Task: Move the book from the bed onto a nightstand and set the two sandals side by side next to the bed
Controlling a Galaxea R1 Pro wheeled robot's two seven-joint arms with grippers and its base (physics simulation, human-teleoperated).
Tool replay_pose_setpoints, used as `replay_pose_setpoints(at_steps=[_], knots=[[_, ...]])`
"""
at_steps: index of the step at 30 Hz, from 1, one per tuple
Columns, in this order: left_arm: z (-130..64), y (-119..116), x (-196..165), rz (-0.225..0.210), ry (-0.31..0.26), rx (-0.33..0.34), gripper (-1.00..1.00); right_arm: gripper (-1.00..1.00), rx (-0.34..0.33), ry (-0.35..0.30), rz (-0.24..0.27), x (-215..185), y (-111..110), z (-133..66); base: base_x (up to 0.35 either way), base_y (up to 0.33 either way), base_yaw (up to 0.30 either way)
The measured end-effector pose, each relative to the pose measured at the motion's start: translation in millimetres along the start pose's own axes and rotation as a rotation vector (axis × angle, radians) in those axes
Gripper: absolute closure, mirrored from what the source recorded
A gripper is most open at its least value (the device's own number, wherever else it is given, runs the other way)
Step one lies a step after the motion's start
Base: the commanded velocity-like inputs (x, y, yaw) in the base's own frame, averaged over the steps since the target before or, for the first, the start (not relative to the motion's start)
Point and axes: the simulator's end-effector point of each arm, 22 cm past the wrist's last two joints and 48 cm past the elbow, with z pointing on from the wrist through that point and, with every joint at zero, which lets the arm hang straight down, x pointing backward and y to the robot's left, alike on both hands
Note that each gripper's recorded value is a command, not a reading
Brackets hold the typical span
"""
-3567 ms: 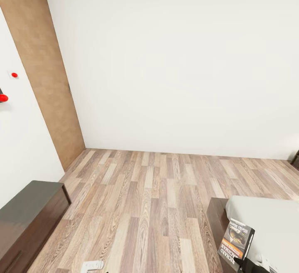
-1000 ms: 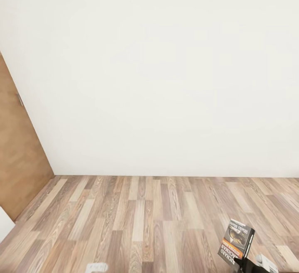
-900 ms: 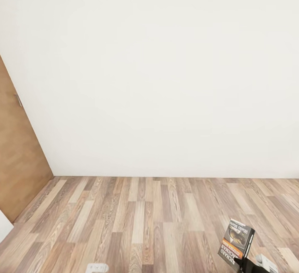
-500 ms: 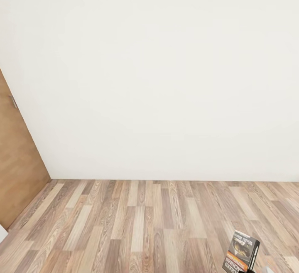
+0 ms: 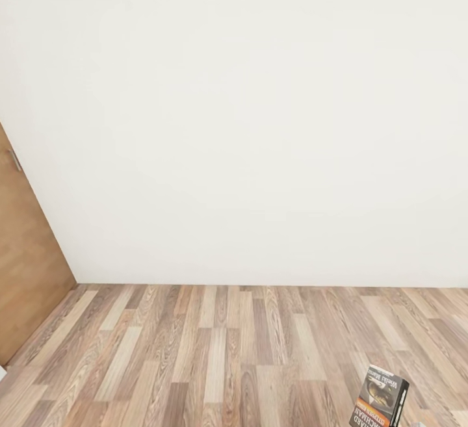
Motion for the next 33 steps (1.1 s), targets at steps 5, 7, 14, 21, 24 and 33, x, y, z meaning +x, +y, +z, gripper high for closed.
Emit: replay_pose_setpoints(at_steps=[5,7,14,21,24,33], knots=[[-0.1,0.4,0.0,0.0,0.0,-0.001,-1.0,1.0,0.0,0.0,0.0,-0.3,-0.3,-0.2,0.109,0.0,-0.012],[-0.1,0.4,0.0,0.0,0.0,-0.001,-1.0,1.0,0.0,0.0,0.0,-0.3,-0.3,-0.3,0.121,0.0,-0.1],[0.0,0.0,0.1,0.002,0.0,0.0,-1.0,1.0,0.0,-0.001,0.001,-0.3,-0.2,-0.3,0.123,0.0,-0.211],[0.0,-0.1,0.1,0.001,0.0,0.0,-1.0,1.0,0.0,-0.002,0.001,-0.6,-0.5,-0.4,0.124,0.0,-0.276],[-0.1,0.0,0.1,0.002,0.0,0.0,-1.0,1.0,0.0,-0.001,0.001,-0.5,-0.4,-0.4,0.162,0.002,-0.278],[-0.2,0.4,0.0,0.001,0.0,-0.001,-1.0,1.0,0.0,-0.001,0.001,-0.5,-0.5,-0.5,0.253,0.126,-0.067]])
